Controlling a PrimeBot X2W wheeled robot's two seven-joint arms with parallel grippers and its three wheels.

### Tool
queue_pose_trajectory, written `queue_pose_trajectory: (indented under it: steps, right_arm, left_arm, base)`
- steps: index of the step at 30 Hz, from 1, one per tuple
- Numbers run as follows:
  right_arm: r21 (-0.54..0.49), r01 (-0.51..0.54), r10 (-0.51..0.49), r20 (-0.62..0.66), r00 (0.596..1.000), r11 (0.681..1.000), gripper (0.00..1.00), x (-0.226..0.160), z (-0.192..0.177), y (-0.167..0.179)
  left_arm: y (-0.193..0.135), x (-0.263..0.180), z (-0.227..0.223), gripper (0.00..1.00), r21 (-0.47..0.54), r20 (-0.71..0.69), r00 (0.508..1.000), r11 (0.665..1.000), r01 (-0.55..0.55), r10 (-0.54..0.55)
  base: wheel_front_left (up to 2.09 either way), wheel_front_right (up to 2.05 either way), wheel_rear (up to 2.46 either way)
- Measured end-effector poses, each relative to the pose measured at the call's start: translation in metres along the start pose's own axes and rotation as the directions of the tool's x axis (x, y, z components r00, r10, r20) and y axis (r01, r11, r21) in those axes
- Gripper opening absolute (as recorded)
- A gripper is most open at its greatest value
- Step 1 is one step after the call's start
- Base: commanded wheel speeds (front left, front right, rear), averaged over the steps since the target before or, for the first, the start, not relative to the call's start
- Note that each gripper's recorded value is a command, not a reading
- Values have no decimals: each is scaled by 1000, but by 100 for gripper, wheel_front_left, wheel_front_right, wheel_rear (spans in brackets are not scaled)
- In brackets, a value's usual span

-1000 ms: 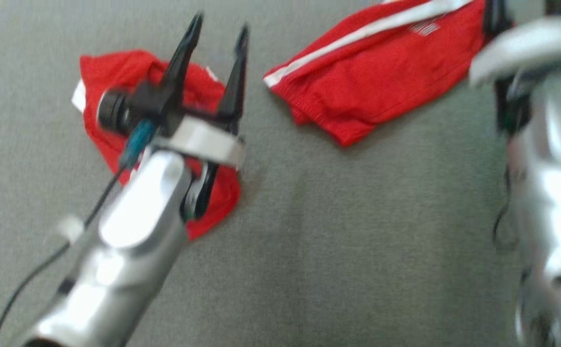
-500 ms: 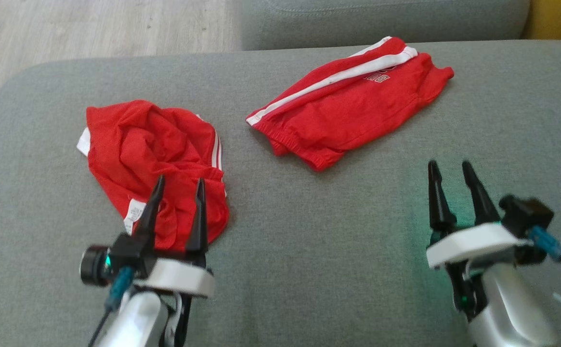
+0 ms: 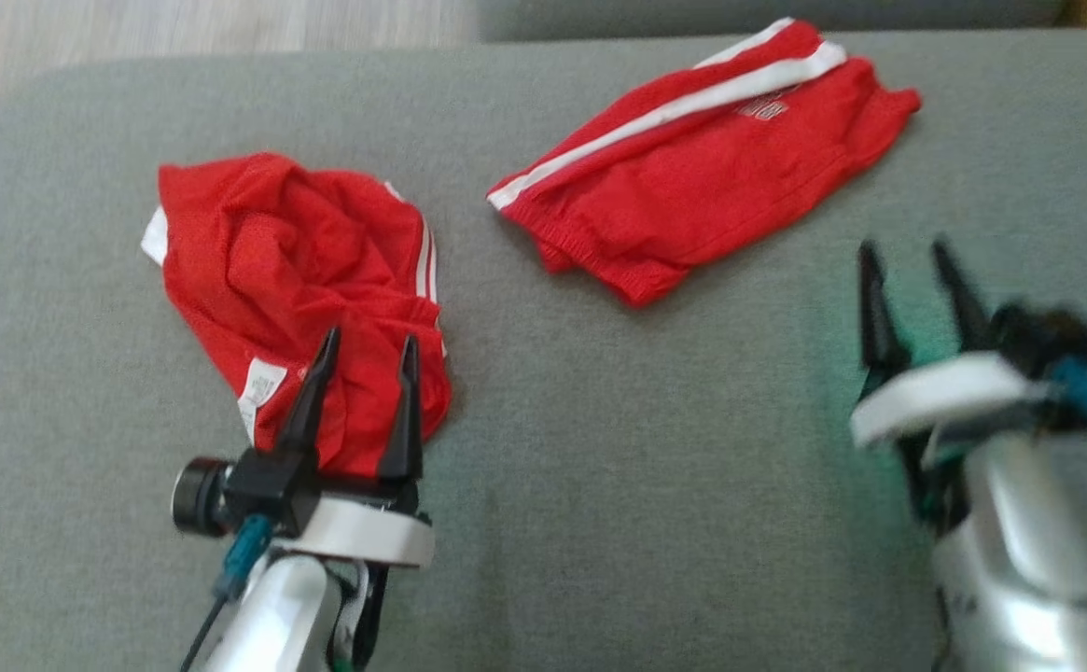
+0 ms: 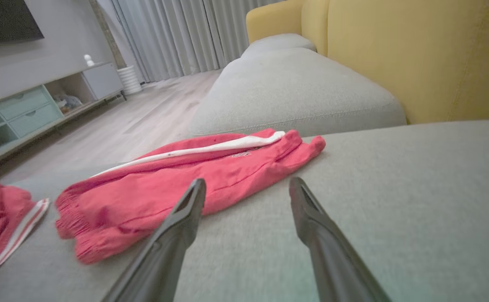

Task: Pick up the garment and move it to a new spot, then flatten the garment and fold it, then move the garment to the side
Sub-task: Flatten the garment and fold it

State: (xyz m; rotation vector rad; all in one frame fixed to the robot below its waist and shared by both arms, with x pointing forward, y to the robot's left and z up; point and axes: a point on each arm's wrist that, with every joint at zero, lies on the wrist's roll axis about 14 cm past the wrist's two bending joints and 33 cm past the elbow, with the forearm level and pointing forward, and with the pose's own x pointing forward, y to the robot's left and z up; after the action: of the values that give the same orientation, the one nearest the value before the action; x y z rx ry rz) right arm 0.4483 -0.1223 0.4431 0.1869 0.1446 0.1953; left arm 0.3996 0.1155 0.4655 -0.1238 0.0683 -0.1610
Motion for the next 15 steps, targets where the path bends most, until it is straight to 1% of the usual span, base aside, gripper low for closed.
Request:
queue_pose_trajectory:
  steps: [3, 6, 7, 8, 12, 15]
  right_arm:
    - [-55, 25, -26, -18, 1000, 998, 100, 32, 13, -12]
    - [-97, 45, -53, -76, 996, 994, 100, 66, 19, -21]
    - [-118, 65, -80, -126, 989, 991, 100, 86, 17, -31]
    - [-116, 80, -97, -149, 984, 990, 100, 96, 16, -37]
    - [-129, 122, -152, -260, 954, 984, 100, 126, 0, -56]
    - [-169, 139, -185, -304, 934, 976, 100, 147, -8, -68]
  left_arm:
    - [2, 11, -2, 100, -2, -2, 1000, 1000, 3, -3]
    - [4, 21, -5, 100, -11, -7, 1000, 1000, 4, -4]
    - [7, 27, -10, 100, -13, -18, 1000, 1000, -1, 1]
    - [8, 29, -13, 100, -16, -25, 1000, 1000, -2, 1]
    - [20, 32, -24, 100, -18, -55, 998, 999, -30, 29]
    - [33, 33, -28, 100, -9, -67, 996, 998, -63, 63]
  base:
    - [0, 0, 0]
    - [0, 0, 0]
    - [0, 0, 0]
    - [0, 0, 0]
    - [0, 0, 0]
    - [0, 0, 0]
